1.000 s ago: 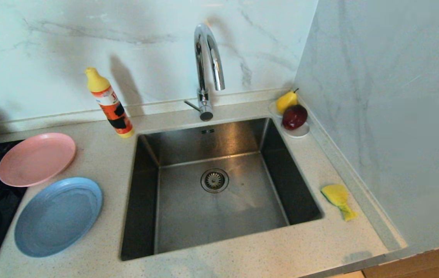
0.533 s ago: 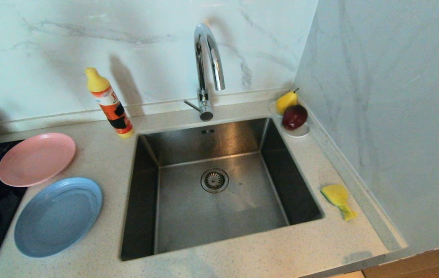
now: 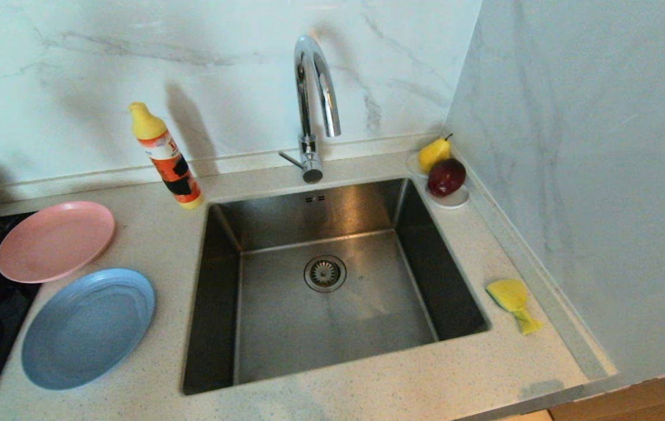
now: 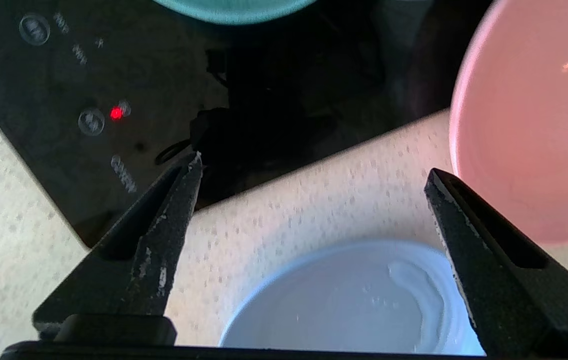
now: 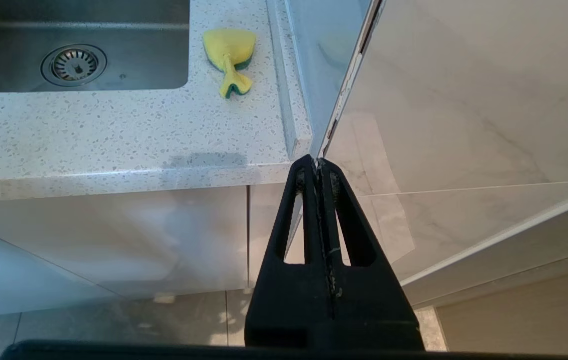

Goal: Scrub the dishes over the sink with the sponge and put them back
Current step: Place the plate on the plate

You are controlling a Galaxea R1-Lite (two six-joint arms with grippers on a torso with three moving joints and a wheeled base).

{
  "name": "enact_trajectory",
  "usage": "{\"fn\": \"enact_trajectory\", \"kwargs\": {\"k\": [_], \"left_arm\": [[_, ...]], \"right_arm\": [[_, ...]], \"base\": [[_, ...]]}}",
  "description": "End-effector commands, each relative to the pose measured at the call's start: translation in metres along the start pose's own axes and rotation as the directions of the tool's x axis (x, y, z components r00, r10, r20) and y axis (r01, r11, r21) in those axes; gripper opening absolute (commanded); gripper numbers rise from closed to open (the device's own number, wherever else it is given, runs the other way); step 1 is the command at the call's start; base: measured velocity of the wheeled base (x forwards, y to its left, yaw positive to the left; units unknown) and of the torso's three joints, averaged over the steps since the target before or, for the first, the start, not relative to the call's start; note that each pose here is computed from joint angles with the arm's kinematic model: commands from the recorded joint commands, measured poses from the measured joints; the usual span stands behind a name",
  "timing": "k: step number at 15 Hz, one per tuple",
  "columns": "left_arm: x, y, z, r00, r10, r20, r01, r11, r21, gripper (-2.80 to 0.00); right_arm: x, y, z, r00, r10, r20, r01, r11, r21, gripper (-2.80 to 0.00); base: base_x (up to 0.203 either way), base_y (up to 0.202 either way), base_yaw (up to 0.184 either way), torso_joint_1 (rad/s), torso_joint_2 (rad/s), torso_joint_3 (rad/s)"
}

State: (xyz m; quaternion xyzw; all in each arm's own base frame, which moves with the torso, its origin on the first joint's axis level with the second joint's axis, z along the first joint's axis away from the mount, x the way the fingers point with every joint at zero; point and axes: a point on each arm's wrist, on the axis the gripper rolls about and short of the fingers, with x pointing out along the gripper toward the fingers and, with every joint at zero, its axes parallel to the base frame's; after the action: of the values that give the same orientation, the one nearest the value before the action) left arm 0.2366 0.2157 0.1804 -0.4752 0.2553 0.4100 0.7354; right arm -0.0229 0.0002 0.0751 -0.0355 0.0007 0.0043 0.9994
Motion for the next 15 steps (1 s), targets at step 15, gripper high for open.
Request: {"fn": "enact_trajectory", "kwargs": {"k": [15], "left_arm": [[0.045, -0.013, 0.014, 0.999, 0.001, -0.047, -0.002, 1.0, -0.018, 0.0]], "right_arm": [[0.0, 0.0, 0.0, 1.0, 0.001, 0.0, -0.001, 1.0, -0.001, -2.8]], "base": [[0.0, 0.0, 0.0, 0.0, 0.0, 0.0]]}}
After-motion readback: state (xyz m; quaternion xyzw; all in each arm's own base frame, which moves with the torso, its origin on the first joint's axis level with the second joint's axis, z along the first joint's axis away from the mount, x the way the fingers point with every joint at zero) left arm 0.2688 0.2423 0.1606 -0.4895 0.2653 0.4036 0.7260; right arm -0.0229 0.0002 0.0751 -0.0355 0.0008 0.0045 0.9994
